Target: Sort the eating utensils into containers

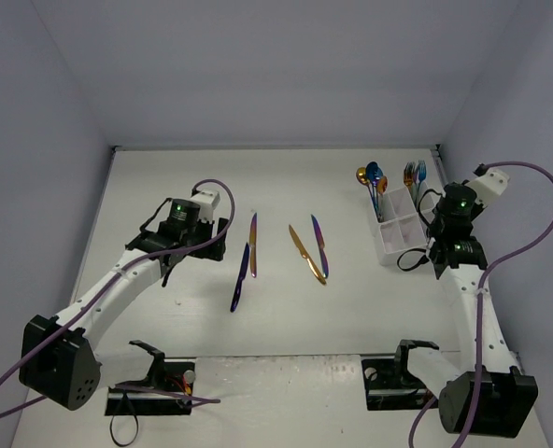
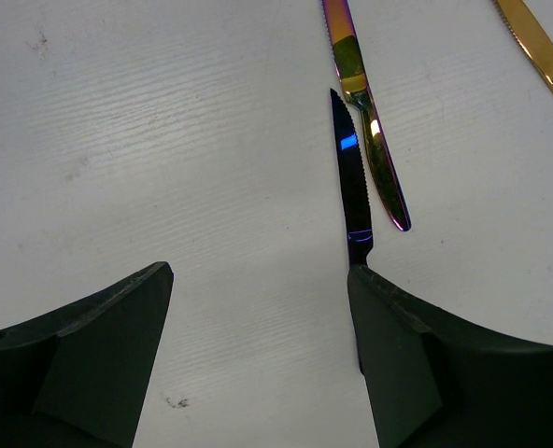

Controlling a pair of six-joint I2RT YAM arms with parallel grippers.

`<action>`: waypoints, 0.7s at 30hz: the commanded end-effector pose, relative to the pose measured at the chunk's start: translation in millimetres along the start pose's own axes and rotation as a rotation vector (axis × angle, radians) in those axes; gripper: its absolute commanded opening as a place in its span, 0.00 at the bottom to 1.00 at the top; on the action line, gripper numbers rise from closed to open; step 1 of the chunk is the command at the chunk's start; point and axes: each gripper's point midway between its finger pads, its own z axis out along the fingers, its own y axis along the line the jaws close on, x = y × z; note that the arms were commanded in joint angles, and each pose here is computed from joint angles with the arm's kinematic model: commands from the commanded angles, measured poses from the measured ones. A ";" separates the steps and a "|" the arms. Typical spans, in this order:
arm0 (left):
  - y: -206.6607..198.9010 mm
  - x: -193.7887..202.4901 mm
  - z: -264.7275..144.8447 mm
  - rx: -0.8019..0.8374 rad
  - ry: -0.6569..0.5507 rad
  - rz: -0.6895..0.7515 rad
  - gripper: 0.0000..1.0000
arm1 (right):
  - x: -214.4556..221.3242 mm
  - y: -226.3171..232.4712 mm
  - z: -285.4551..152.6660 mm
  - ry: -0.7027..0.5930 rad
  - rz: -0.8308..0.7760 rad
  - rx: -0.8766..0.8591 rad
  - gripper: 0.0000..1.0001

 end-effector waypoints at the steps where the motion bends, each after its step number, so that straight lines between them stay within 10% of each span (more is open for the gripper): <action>1: -5.0 -30.4 -4.5 0.030 -0.101 0.004 0.73 | -14.9 2.6 11.2 -0.099 0.078 -0.006 0.00; 21: -11.8 -21.5 4.8 0.052 -0.061 -0.088 0.73 | 50.2 13.6 35.0 -0.009 0.074 -0.130 0.06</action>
